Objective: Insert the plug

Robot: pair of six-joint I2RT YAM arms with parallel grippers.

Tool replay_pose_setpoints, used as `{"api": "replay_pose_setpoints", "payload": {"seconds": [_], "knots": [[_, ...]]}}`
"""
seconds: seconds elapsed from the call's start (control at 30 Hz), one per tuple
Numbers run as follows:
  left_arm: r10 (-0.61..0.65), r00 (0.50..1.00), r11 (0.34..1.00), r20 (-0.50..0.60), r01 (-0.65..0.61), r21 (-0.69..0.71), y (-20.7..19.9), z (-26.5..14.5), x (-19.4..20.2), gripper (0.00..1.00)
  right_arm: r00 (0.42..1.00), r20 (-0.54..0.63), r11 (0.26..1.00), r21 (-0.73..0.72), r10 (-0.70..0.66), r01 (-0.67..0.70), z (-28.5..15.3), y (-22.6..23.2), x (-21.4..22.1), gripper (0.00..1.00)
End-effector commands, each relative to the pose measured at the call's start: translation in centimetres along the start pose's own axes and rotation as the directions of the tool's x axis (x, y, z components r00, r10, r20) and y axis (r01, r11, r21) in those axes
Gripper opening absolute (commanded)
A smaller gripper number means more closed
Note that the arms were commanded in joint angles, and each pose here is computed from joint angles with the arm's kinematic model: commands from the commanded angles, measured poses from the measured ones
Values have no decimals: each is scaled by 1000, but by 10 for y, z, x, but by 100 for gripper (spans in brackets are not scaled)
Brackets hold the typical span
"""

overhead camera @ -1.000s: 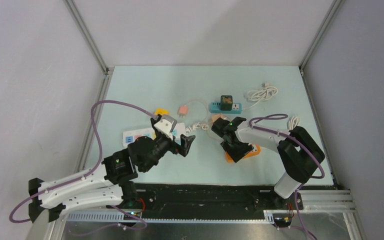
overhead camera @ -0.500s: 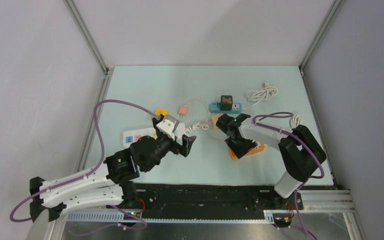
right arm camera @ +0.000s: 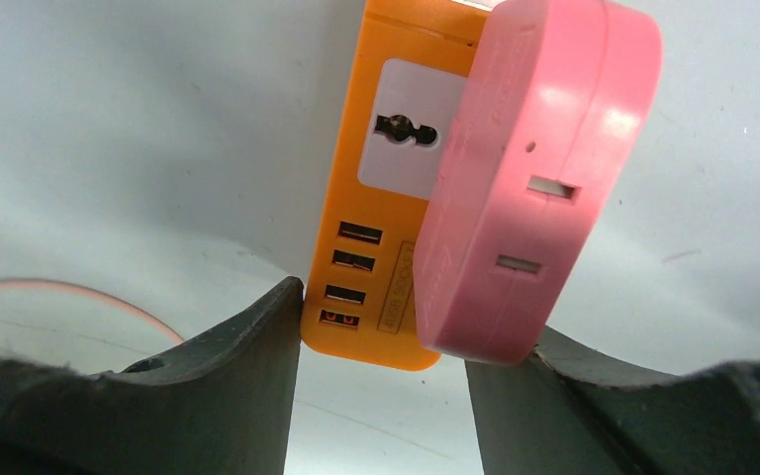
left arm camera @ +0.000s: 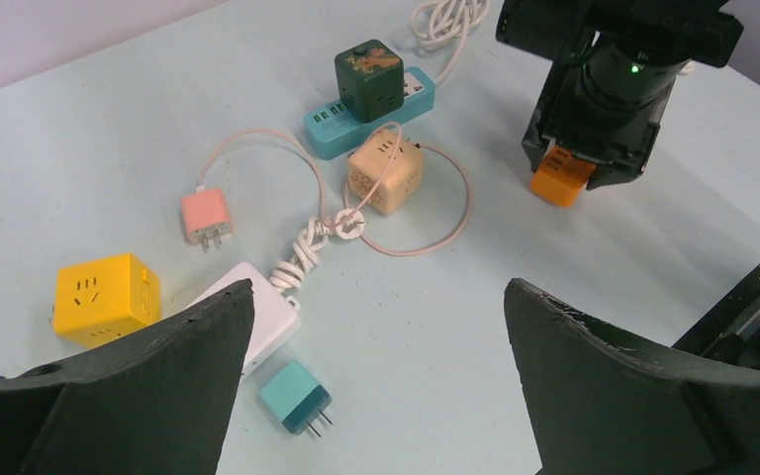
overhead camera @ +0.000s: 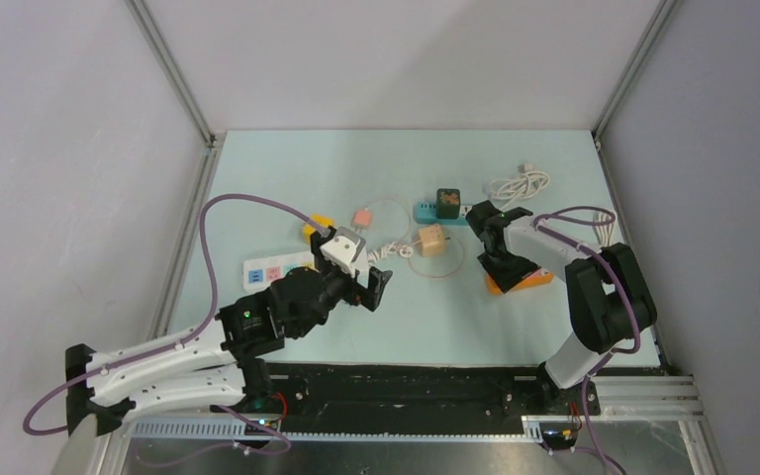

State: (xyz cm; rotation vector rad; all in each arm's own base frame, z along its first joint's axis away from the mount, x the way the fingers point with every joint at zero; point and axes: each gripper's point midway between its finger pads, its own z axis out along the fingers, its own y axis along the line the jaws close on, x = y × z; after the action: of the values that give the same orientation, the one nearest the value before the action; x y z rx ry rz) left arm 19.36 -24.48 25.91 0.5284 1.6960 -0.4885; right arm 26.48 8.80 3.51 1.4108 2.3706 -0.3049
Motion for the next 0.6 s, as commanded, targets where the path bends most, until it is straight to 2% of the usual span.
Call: {"api": "replay_pose_setpoints", "payload": {"seconds": [0.0, 0.1, 0.2, 0.23, 0.27, 0.57], "knots": [[-20, 999, 999, 45, 22, -33, 5, 1, -23, 100, 997, 69, 996, -71, -45, 50, -1, 20, -27, 60], [-19, 999, 999, 39, 21, -36, 5, 3, -22, 100, 998, 38, 994, -89, -56, 59, 0, 25, -22, 64], [-20, 999, 999, 39, 22, -34, 5, 3, -21, 100, 999, 12, 994, -97, -51, 52, -1, 26, -18, 85], [-20, 999, 999, 42, 21, -31, 5, 2, -22, 100, 999, 0, 994, -102, -50, 50, -1, 27, -16, 95], [-19, 999, 1000, 40, 20, -22, 3, 1, -21, 100, 999, -11, 993, -108, -48, 47, -2, 28, -14, 97], [-34, 999, 999, 43, 35, -29, 7, -3, -21, 100, 998, -33, 974, -221, -57, 49, -36, 35, -12, 99]]}}
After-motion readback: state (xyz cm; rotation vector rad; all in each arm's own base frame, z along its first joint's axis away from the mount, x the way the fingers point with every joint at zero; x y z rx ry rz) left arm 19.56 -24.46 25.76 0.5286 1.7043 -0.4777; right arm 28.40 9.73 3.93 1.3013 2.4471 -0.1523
